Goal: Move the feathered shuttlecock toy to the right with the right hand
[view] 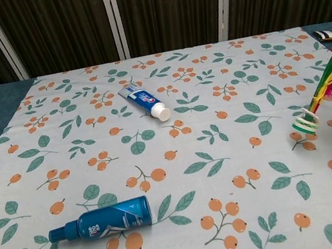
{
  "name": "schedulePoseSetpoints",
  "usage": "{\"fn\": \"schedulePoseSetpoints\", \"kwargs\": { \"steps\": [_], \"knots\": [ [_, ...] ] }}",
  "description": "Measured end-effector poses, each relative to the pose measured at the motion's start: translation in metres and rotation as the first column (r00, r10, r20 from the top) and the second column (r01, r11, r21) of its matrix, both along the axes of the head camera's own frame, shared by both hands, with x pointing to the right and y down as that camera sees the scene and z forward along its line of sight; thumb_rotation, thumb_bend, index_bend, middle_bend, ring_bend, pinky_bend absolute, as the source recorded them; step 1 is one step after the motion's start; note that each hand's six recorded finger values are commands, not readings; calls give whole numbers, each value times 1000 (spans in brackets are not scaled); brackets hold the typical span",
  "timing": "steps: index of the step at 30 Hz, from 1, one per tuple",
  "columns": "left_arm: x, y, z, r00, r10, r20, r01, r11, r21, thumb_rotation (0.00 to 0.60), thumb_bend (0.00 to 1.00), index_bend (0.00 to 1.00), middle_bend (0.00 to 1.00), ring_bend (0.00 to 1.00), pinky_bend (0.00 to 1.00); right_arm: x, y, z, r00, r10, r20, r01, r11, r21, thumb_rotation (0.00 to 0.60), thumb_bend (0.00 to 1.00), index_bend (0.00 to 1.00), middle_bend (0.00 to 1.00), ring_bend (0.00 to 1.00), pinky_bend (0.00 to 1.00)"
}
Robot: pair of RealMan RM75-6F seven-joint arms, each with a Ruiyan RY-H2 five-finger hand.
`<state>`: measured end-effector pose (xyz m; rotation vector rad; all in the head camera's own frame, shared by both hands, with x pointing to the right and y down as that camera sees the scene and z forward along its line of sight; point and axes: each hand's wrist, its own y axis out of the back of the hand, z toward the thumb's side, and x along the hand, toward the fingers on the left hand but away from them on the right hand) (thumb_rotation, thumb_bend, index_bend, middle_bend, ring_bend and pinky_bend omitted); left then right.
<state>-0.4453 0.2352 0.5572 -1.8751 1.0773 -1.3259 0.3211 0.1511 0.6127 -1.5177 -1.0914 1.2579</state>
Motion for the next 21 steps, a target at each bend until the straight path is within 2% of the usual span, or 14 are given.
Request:
{"fn": "schedulePoseSetpoints", "kwargs": {
  "steps": [13,21],
  "knots": [
    [0,0,0,1000,0,-2,0,1000,-3,597,94,0,0,0,0,29,-3,18,985,-32,-168,45,996,78,600,357,646,348,0,0],
    [0,0,1,1000,-1,-2,1,1000,-8,599,94,0,0,0,0,44,-8,26,977,3,-214,20,995,102,600,358,645,347,0,0]
  ]
}}
